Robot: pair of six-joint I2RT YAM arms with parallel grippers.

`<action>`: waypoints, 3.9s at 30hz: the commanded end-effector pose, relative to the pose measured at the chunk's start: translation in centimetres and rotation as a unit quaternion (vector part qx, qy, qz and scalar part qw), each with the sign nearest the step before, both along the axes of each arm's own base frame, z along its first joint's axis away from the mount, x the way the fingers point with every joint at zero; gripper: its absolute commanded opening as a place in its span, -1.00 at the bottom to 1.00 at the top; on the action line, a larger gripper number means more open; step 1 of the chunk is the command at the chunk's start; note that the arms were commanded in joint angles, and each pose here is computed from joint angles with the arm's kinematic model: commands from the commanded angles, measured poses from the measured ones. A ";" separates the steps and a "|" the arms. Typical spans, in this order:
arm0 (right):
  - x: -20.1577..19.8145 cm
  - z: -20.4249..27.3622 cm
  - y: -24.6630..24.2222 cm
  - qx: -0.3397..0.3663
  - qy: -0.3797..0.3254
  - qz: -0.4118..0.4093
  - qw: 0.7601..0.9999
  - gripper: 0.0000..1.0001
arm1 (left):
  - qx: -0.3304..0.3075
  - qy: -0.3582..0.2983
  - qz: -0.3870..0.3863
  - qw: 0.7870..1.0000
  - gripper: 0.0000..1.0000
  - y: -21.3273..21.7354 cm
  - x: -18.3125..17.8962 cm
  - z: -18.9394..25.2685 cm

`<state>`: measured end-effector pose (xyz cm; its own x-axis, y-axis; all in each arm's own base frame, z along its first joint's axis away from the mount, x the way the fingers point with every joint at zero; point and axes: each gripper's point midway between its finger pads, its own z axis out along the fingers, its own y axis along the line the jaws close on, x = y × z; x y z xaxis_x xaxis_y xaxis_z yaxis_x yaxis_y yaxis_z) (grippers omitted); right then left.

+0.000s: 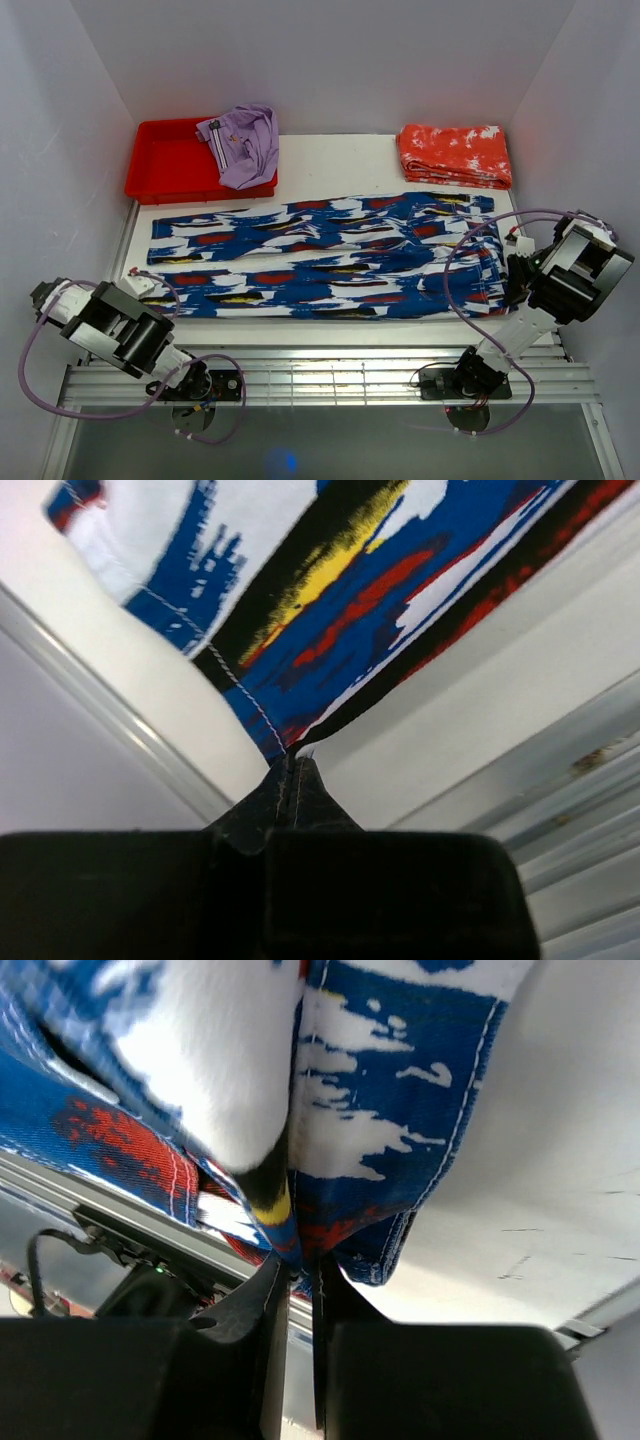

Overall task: Fold and stack the trousers
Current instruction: Flatten the trousers out, then fold the trousers

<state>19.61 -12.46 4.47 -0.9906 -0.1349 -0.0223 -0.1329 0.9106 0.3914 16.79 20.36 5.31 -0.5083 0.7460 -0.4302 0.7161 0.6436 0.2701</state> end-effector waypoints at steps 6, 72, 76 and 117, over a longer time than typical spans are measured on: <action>-3.8 -1.1 -2.8 -0.078 0.022 0.068 0.994 0.19 | 0.121 0.034 -0.143 0.982 -0.27 -0.6 -4.1 -2.5; 14.5 -5.5 3.7 -0.142 -0.140 0.124 0.972 -0.25 | -0.089 0.160 0.276 0.944 0.28 -3.2 14.2 -7.5; 15.2 -4.0 5.0 -0.104 -0.155 0.134 0.973 -0.18 | -0.110 0.126 0.271 0.948 0.30 -1.7 16.3 -5.5; 27.3 -3.0 1.5 -0.139 -0.261 0.554 0.778 -0.44 | -0.185 0.028 -0.063 0.980 0.41 -6.6 26.8 3.1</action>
<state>47.87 -11.21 2.44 -0.1983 -0.9469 -0.2532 -0.9513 0.2482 -0.1830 43.53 13.43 9.06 -0.5532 0.5112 -0.6577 0.7161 0.6953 -0.0619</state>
